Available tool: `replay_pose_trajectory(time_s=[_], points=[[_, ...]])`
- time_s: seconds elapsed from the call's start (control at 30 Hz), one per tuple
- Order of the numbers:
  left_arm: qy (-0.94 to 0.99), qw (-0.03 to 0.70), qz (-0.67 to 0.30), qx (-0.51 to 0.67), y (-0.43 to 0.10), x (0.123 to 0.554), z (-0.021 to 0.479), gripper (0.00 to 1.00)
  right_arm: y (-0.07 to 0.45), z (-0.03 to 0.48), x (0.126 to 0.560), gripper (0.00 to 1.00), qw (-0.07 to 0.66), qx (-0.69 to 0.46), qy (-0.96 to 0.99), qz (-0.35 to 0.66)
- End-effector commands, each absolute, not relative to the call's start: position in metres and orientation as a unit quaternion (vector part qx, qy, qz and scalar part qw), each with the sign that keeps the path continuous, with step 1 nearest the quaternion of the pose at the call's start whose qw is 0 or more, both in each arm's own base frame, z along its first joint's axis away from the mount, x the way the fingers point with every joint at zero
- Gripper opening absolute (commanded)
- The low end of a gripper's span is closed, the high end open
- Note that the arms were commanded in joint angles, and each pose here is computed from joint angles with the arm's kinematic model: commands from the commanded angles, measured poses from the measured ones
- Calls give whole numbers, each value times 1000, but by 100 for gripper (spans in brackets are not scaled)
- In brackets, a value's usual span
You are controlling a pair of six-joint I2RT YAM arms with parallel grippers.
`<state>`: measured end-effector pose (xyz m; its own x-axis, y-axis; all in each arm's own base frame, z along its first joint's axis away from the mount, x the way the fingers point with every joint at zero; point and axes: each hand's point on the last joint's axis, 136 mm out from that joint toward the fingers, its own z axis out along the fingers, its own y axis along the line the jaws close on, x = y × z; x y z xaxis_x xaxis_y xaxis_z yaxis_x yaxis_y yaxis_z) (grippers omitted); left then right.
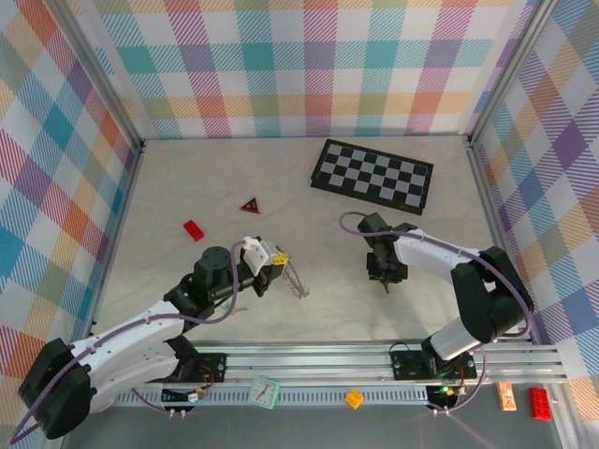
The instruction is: Put the keys on the keyring
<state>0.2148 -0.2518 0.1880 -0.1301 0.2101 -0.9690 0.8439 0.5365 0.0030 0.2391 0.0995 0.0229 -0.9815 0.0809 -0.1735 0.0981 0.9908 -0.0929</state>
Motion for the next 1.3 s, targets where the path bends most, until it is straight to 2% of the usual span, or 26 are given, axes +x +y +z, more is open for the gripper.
replay_pose_trajectory(time_s=[0.0, 0.5, 0.8, 0.93, 1.07, 1.27], points=[[662, 563, -313, 383, -260, 213, 214, 0, 97, 28, 249, 35, 97, 38, 992, -65], [662, 561, -314, 387, -261, 212, 214, 0, 94, 28, 253, 20, 96, 38, 992, -77], [662, 560, -314, 388, -261, 211, 214, 0, 93, 32, 252, 8, 96, 40, 992, -78], [662, 559, -313, 388, -261, 211, 214, 0, 95, 34, 251, 0, 95, 38, 992, -71], [662, 559, -313, 388, -261, 212, 214, 0, 110, 43, 252, 0, 101, 22, 994, -25], [671, 560, -305, 379, -258, 216, 209, 0, 159, 65, 249, 0, 122, -40, 986, 106]])
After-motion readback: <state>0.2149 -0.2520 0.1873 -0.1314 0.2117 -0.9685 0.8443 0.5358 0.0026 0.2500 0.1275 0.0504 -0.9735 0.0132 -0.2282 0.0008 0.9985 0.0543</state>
